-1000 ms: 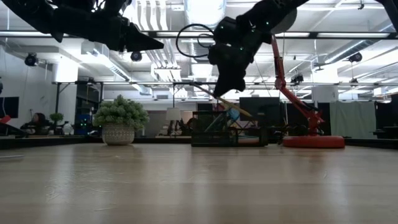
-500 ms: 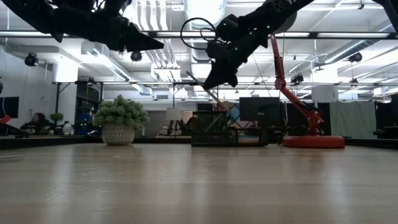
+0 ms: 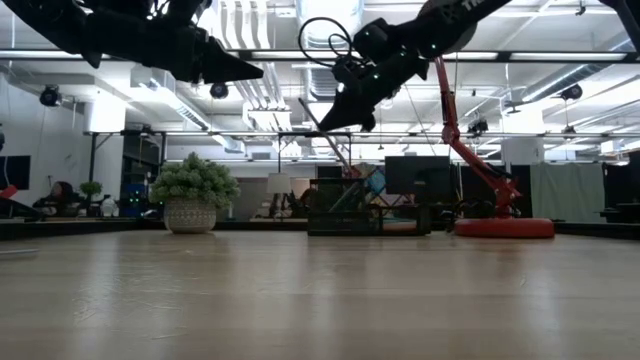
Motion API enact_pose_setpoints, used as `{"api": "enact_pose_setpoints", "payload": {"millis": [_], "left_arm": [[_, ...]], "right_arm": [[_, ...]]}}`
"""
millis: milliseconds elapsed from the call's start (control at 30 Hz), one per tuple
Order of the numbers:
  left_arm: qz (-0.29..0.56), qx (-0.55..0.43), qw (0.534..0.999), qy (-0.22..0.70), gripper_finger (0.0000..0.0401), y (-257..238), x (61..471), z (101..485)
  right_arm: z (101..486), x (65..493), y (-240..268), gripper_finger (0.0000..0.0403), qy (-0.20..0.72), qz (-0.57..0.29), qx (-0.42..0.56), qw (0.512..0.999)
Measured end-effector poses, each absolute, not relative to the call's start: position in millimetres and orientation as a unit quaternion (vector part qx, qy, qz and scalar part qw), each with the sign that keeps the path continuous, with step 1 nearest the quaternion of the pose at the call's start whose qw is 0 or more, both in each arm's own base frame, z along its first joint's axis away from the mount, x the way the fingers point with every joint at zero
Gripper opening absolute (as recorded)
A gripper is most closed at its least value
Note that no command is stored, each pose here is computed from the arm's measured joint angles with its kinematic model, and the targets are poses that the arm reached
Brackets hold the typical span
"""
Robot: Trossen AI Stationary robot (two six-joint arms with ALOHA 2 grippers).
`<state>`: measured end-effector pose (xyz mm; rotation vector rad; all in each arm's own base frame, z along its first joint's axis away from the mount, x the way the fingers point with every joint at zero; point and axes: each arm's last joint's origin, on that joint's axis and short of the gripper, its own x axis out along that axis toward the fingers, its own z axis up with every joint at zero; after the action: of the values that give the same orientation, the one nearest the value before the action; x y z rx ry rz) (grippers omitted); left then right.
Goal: Pick and place office supplies into organizer
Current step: Put the yellow pencil into the desk organizer
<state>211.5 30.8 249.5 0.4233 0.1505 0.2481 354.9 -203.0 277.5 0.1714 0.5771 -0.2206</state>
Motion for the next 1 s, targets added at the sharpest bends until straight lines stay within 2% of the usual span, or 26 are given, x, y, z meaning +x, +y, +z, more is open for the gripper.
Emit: {"api": "enact_pose_setpoints", "payload": {"millis": [733,1000], "left_arm": [[0.122,0.209,0.967,0.077,0.0000,31,211,249],[0.122,0.209,0.967,0.077,0.0000,31,211,249]], "right_arm": [[278,353,-219,0.0008,0.269,-0.100,-0.023,0.958],[266,355,-221,0.0008,0.285,-0.096,-0.019,0.954]]}}
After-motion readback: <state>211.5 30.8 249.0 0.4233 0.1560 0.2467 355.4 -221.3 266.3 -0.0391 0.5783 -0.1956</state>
